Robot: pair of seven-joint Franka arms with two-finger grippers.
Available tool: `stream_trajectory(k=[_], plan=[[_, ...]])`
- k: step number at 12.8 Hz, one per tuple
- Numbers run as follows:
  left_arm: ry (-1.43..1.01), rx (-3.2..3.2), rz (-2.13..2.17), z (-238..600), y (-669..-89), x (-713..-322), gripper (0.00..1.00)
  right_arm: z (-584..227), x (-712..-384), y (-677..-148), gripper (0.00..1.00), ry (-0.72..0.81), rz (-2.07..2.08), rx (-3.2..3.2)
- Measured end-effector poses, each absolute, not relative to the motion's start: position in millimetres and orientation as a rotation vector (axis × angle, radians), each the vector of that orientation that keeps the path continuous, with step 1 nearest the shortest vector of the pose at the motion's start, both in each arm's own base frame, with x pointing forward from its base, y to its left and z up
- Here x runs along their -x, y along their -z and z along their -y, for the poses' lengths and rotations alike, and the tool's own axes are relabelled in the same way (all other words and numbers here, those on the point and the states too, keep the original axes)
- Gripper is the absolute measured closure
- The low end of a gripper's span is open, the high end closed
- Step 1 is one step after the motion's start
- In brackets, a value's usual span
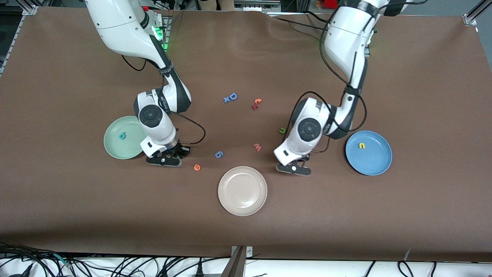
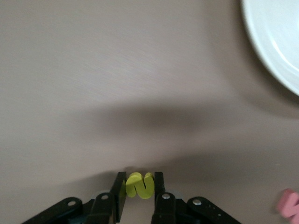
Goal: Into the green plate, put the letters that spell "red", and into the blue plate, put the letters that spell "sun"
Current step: 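Place the yellow 2 on the blue plate while the right gripper carries teal 1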
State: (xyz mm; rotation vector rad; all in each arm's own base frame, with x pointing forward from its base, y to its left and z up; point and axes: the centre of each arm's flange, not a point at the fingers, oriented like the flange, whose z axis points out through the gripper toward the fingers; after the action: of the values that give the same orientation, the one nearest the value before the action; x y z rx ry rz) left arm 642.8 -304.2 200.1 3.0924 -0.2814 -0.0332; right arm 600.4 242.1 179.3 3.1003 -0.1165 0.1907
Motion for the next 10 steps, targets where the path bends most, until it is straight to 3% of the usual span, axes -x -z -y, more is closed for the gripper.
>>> stream_trajectory(k=[1, 6, 10], plan=[[0.056, -3.086, 0.294, 282, -215, -655, 0.72, -242, -600, -179, 0.82, -0.191, 0.118, -3.100], [0.274, -3.055, 0.379, 193, -247, -669, 0.72, -234, -603, -186, 0.82, -0.145, 0.135, -3.083], [0.467, -3.032, 0.391, 174, -227, -652, 0.72, -175, -619, -247, 0.82, 0.012, 0.139, -3.014]])
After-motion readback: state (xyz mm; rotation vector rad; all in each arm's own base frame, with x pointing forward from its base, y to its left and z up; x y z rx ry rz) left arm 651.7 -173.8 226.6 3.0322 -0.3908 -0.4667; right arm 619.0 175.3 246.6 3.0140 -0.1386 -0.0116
